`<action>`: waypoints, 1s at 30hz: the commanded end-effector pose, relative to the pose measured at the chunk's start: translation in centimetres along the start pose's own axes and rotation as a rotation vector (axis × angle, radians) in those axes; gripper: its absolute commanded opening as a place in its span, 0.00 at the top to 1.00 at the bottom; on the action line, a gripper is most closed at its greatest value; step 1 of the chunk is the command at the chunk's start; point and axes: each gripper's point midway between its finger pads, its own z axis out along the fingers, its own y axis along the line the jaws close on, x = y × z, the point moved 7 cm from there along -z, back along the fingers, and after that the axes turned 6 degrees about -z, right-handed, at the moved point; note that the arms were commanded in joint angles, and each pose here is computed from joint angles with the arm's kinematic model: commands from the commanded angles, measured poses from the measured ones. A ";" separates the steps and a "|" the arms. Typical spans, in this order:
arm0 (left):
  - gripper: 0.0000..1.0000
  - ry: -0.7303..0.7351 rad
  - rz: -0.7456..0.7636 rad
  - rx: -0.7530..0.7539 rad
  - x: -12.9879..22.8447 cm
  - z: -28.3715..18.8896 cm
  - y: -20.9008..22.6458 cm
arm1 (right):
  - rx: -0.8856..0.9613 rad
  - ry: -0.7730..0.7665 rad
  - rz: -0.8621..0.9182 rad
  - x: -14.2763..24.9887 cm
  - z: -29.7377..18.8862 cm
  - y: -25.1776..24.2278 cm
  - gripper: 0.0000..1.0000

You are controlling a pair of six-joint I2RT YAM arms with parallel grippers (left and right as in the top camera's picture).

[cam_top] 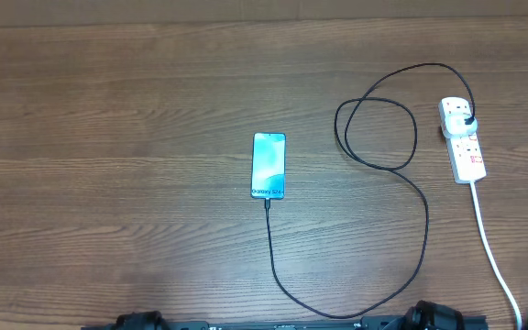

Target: Plug charger to phone and switch on socket

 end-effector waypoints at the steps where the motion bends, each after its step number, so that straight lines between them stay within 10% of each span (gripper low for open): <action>1: 0.00 -0.030 -0.147 0.018 -0.3 0.1 -0.2 | -0.013 -0.086 -0.115 -0.3 -3.7 3.1 0.96; 10: 0.00 0.003 -0.228 0.035 0.6 9.3 -4.2 | -0.077 -0.229 -0.308 -1.5 -9.7 7.9 0.93; 30: 0.01 0.092 -0.222 0.159 18.4 29.3 -5.1 | -0.209 -0.440 -0.403 -5.2 -16.1 11.9 0.68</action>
